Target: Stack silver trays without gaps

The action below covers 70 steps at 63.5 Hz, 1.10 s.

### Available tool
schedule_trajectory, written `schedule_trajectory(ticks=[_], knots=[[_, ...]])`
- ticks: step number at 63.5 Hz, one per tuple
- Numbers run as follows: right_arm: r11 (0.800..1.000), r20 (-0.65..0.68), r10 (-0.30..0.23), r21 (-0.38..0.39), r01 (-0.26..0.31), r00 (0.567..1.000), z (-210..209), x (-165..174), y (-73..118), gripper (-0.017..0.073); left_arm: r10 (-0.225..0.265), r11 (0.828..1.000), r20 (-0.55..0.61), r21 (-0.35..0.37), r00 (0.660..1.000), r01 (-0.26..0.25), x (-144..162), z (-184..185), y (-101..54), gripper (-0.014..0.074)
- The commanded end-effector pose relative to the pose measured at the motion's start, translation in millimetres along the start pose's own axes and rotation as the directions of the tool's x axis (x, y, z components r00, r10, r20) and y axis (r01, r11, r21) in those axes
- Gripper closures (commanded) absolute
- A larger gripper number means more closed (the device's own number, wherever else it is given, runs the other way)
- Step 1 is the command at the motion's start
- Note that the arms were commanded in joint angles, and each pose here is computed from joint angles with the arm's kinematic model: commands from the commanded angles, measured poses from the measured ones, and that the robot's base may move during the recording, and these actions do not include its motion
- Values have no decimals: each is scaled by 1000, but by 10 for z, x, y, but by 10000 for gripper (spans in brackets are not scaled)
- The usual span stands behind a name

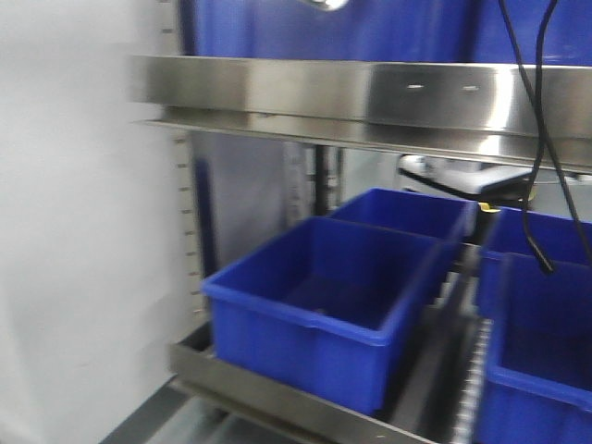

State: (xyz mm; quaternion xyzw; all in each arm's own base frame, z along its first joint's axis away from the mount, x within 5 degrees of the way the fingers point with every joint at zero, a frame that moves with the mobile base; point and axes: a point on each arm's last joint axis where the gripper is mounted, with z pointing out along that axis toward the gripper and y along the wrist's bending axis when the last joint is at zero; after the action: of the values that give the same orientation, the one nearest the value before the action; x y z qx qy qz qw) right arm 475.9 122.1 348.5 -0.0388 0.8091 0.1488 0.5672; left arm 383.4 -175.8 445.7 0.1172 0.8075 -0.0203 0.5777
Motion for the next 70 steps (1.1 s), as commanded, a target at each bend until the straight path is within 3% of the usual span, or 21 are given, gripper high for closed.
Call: schedule_trajectory(ticks=[1,32,70], knots=[[996,-1,-76,38,76,997,102,75,-135,638,-44,997,80,65,996,39,-107,-48,-85,598],[996,9,-77,39,76,997,108,71,-136,638,-16,998,-13,58,1000,17,183,360,-197,598],[996,9,-77,39,76,997,108,71,-136,638,-15,998,-15,58,1000,16,190,371,-201,598]])
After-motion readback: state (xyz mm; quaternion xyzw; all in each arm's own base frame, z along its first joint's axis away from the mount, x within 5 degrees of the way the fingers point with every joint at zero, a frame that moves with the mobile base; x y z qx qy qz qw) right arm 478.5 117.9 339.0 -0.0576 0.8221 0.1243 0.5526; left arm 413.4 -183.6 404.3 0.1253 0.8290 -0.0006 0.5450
